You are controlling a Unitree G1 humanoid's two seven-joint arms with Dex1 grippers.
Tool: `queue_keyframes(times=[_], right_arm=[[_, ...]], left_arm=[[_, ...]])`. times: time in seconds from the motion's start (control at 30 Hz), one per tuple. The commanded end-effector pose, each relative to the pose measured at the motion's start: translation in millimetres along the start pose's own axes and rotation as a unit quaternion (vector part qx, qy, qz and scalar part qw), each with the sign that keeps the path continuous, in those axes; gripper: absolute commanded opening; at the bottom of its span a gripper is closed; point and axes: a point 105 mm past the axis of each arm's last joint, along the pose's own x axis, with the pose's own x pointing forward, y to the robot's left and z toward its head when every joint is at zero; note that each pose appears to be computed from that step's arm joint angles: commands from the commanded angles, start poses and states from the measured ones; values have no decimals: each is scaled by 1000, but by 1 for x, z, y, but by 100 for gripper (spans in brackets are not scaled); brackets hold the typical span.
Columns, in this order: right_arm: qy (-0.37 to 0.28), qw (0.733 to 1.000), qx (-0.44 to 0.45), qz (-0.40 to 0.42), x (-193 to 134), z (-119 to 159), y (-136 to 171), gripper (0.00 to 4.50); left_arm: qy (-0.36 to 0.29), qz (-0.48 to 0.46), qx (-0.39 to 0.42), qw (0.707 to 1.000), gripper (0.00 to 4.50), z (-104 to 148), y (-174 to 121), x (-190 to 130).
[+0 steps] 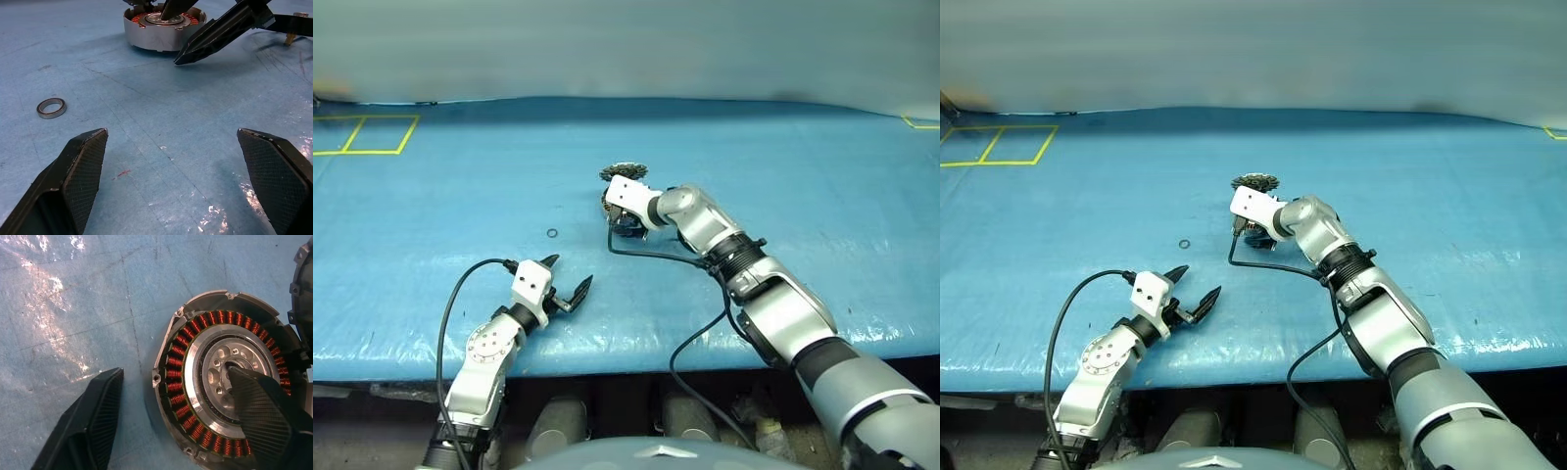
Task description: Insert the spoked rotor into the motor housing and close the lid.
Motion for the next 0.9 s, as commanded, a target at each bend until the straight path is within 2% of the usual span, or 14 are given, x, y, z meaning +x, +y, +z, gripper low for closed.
queue_keyframes(times=[0.03, 0.1, 0.13, 0.27, 0.43, 0.7, 0.9], right_arm=[[26, 1000, 7, 12, 2, -15, 6, 255], [28, 1000, -1, 12, 2, -18, 9, 200], [26, 1000, -2, 16, 2, -18, 12, 196], [8, 999, 8, 34, -1, -13, 26, 187], [-10, 995, 75, 58, -11, -8, 58, 186], [7, 979, 194, 60, -31, -17, 119, 185], [18, 969, 242, 36, -40, -20, 139, 185]], left_arm=[[-25, -4, 15, 1000, 450, 14, -3, 2], [-24, -1, 14, 1000, 450, 14, -2, 1], [-24, 0, 15, 1000, 450, 14, -2, 1], [-23, 1, 17, 1000, 450, 14, 0, 1], [-22, 3, 16, 1000, 450, 13, 2, 0], [-16, -1, 10, 1000, 450, 10, 1, -2], [-11, -7, 12, 1000, 450, 7, 0, -2]])
